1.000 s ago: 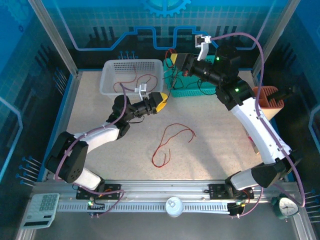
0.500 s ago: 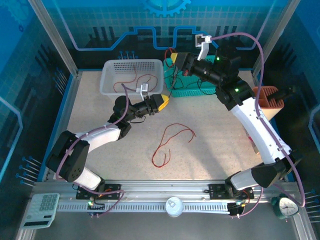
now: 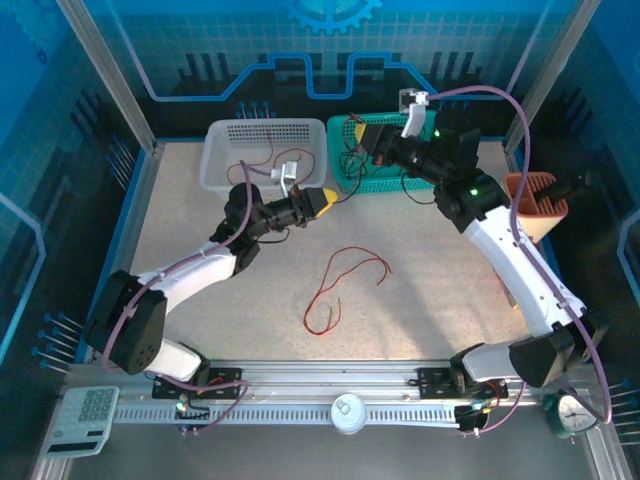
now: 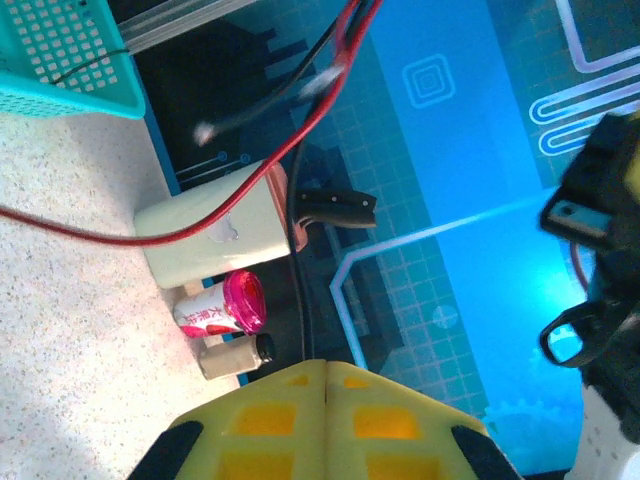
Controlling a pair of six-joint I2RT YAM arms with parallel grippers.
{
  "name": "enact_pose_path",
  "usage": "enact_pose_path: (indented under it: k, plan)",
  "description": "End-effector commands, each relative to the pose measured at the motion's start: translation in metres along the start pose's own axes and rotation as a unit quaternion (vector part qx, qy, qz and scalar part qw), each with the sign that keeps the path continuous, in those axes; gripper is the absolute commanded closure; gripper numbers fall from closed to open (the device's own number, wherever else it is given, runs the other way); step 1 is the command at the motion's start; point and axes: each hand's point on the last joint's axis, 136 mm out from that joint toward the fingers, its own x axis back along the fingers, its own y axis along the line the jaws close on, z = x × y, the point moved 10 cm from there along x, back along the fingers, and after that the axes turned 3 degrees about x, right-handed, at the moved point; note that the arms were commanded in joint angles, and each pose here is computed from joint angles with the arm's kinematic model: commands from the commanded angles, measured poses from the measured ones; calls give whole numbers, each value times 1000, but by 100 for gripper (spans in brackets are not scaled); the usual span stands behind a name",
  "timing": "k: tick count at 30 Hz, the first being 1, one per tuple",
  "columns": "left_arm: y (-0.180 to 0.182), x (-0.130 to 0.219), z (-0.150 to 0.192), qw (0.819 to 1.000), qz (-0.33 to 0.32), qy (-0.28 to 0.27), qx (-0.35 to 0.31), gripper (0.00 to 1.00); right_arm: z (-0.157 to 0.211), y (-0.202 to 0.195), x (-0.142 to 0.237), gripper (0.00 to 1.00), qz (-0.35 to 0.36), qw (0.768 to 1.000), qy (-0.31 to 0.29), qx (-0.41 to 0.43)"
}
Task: Untangle the cables
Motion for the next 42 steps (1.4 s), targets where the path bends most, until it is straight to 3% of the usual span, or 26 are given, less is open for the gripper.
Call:
enact_pose_path:
  k: [1, 8, 11, 14, 16, 27, 37, 42]
  plan:
    - [-33, 12, -11, 995, -31, -4, -90, 100, 2, -1, 21, 100, 8, 1000, -25, 6]
    - [-58, 24, -39, 987, -63, -34, -146, 100, 50, -19, 39, 99, 21, 1000, 1, -20]
    - [-65, 25, -55, 987, -49, -44, -144, 100, 63, -24, 45, 81, 26, 999, 13, -27]
    - [-75, 24, -67, 987, -37, -48, -147, 100, 71, -28, 51, 54, 47, 998, 29, -20]
    - [-84, 23, -73, 986, -30, -50, -157, 100, 75, -30, 55, 46, 62, 997, 36, -10]
    - [-143, 21, -90, 981, 19, -45, -189, 100, 93, -48, 53, 41, 109, 992, 60, -2]
    - [-183, 28, -95, 975, 55, -61, -208, 100, 118, -51, 20, 26, 58, 991, 121, 19]
    - [-201, 30, -97, 971, 76, -70, -215, 100, 128, -55, 10, 23, 62, 988, 136, 25]
